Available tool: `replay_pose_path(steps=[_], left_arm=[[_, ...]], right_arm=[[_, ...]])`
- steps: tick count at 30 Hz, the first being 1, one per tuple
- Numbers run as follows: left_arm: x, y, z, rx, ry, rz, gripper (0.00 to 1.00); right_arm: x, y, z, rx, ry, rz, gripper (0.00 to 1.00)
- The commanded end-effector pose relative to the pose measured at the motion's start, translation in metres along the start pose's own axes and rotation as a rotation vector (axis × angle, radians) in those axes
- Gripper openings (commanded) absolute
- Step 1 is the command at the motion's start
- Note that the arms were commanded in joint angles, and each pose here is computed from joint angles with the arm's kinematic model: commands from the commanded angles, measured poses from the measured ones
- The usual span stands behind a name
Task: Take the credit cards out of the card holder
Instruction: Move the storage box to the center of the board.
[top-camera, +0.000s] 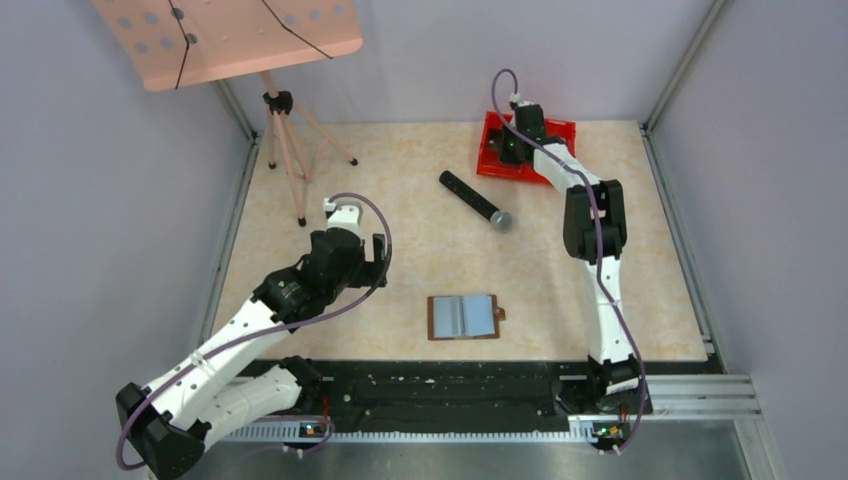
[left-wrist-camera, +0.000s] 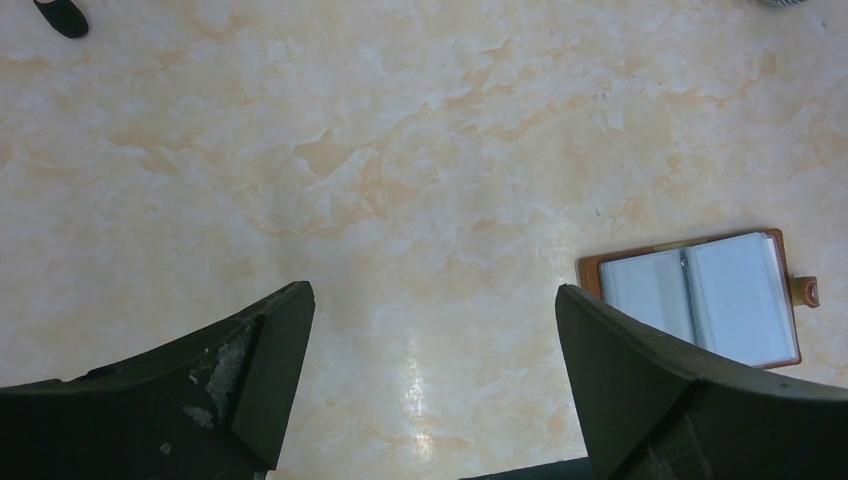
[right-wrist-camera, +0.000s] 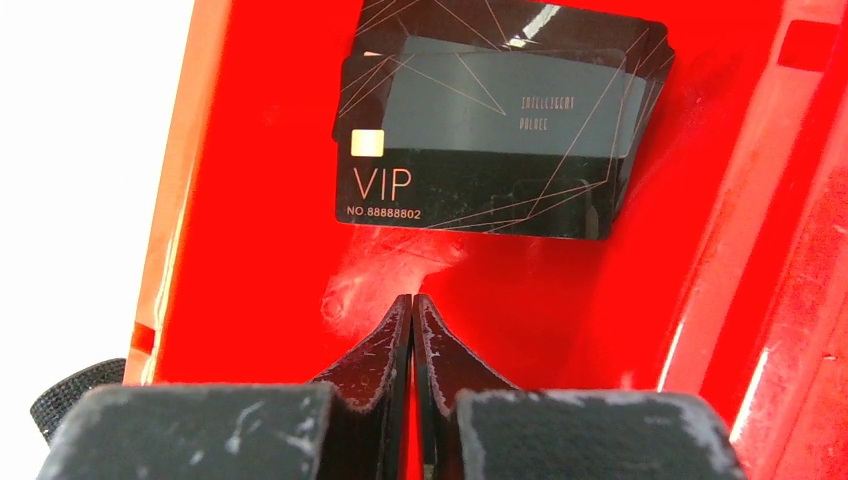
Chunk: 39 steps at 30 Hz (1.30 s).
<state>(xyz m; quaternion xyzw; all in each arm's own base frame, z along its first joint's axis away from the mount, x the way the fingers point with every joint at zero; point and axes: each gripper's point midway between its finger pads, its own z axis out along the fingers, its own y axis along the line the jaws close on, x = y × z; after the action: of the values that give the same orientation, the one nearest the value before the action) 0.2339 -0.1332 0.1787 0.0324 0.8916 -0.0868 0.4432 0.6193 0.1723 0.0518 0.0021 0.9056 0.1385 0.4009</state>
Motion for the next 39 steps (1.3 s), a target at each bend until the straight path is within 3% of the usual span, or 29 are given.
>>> replay_pose_path(steps=[1,20,29,39], left_arm=[[-0.023,-0.009,-0.002,0.029,-0.067,-0.03,0.96],[-0.02,-0.009,-0.001,0.034,-0.061,-0.03,0.96],[-0.019,-0.01,-0.001,0.041,-0.062,-0.034,0.96],[-0.018,-0.011,-0.002,0.056,-0.066,-0.049,0.96]], right_arm=[[-0.029,0.018,-0.007,-0.044,-0.096,-0.042,0.01],[-0.036,0.028,-0.018,0.001,-0.156,-0.355,0.01],[-0.001,0.029,-0.029,-0.046,-0.016,-0.358,0.01],[0.021,0.028,-0.047,-0.047,-0.002,-0.265,0.01]])
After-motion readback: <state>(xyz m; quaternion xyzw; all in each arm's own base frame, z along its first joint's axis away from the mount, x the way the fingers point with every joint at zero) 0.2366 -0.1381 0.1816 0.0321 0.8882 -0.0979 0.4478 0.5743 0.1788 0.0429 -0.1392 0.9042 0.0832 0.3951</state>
